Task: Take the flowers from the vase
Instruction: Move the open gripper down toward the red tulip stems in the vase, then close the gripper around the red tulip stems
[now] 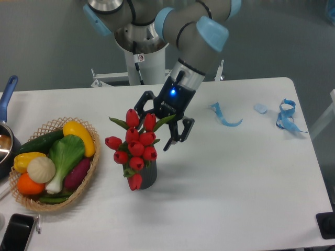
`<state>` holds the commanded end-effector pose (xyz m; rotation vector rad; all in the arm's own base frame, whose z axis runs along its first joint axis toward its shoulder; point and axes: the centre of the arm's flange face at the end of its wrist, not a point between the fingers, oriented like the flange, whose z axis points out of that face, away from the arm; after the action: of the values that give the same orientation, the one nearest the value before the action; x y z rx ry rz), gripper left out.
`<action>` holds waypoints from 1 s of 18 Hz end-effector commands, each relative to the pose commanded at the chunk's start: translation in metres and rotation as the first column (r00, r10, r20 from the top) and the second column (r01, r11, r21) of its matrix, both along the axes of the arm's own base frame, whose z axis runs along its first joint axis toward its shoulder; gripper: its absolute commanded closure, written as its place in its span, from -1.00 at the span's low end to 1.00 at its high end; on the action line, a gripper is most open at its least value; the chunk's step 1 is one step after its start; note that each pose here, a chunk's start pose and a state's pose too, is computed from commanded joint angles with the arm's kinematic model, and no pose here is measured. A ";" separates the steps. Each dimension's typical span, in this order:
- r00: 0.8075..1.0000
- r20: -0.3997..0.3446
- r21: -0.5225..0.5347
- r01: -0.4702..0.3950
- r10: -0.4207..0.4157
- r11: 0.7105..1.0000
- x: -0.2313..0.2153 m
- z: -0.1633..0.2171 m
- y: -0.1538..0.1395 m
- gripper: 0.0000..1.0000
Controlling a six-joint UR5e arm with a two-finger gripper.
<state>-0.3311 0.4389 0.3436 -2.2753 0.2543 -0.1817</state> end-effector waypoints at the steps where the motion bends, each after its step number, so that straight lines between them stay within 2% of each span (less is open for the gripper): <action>1: 1.000 0.005 -0.004 0.007 -0.007 1.000 0.001 -0.004 0.003 -1.00; 9: 1.000 0.008 0.007 0.027 -0.027 1.000 0.004 -0.010 0.012 -1.00; 12: 0.999 0.018 0.030 0.033 -0.034 0.999 0.004 -0.008 0.013 -0.74; 15: 0.999 0.018 0.032 0.032 -0.033 0.999 0.004 -0.008 0.013 -0.57; 17: 0.999 0.018 0.030 0.032 -0.032 0.999 0.004 -0.008 0.012 -0.33; 18: 0.999 0.017 0.030 0.033 -0.033 0.999 0.004 -0.008 0.012 -0.28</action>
<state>-0.3268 0.4512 0.3356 -2.2402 0.2837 -0.2139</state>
